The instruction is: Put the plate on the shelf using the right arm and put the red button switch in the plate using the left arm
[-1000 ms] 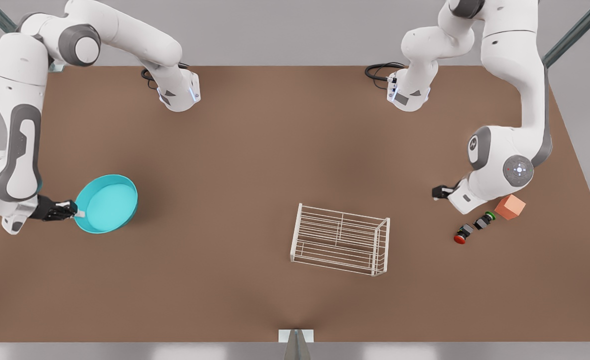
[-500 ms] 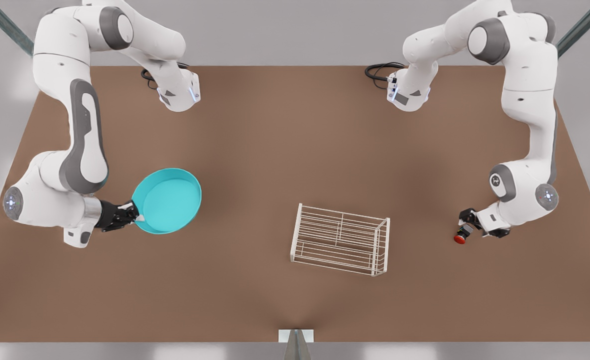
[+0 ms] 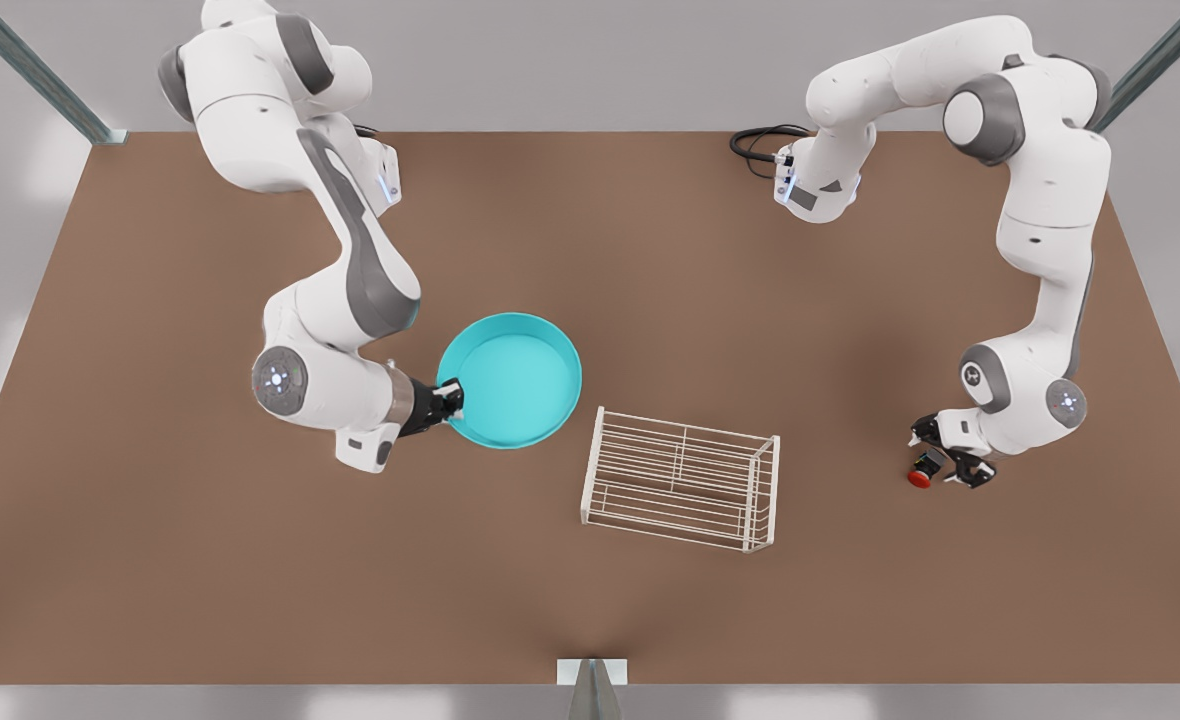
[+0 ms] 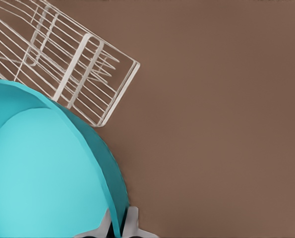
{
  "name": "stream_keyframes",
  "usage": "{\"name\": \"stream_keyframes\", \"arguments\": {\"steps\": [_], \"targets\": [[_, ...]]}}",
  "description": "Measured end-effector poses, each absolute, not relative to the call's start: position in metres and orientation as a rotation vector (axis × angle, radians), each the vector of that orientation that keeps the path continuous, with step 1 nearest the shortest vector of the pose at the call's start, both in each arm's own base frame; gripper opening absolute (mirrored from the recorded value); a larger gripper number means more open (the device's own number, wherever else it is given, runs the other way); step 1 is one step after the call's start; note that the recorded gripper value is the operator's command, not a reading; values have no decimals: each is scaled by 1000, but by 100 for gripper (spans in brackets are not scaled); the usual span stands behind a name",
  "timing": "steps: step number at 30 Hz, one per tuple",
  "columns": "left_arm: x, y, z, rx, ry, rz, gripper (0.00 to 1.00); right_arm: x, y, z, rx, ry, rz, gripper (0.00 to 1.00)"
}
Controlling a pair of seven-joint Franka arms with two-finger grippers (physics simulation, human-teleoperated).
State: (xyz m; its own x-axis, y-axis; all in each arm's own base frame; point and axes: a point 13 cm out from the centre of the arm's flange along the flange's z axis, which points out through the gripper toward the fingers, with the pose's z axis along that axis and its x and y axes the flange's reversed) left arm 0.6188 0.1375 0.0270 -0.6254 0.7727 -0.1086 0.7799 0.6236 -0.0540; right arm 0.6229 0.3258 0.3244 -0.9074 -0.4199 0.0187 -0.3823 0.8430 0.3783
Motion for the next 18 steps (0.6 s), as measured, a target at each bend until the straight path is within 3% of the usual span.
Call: {"name": "stream_keyframes", "arguments": {"steps": [2, 4, 8, 13, 18], "targets": [[621, 140, 25, 1361, 2733, -131, 100, 626, 349, 326, 583, -2939, -576, 18], [626, 141, 29, 1395, 2703, -108, 67, 626, 371, 324, 518, -2951, -590, 18], [636, 140, 46, 1450, 2649, -55, 39, 621, 426, 317, 416, -2974, -622, 18], [639, 134, 48, 1512, 2617, -26, 38, 608, 491, 292, 281, -3003, -655, 18], [679, 131, 113, 1530, 2569, 56, 38, 613, 533, 274, 122, -3043, -710, 18]]}}
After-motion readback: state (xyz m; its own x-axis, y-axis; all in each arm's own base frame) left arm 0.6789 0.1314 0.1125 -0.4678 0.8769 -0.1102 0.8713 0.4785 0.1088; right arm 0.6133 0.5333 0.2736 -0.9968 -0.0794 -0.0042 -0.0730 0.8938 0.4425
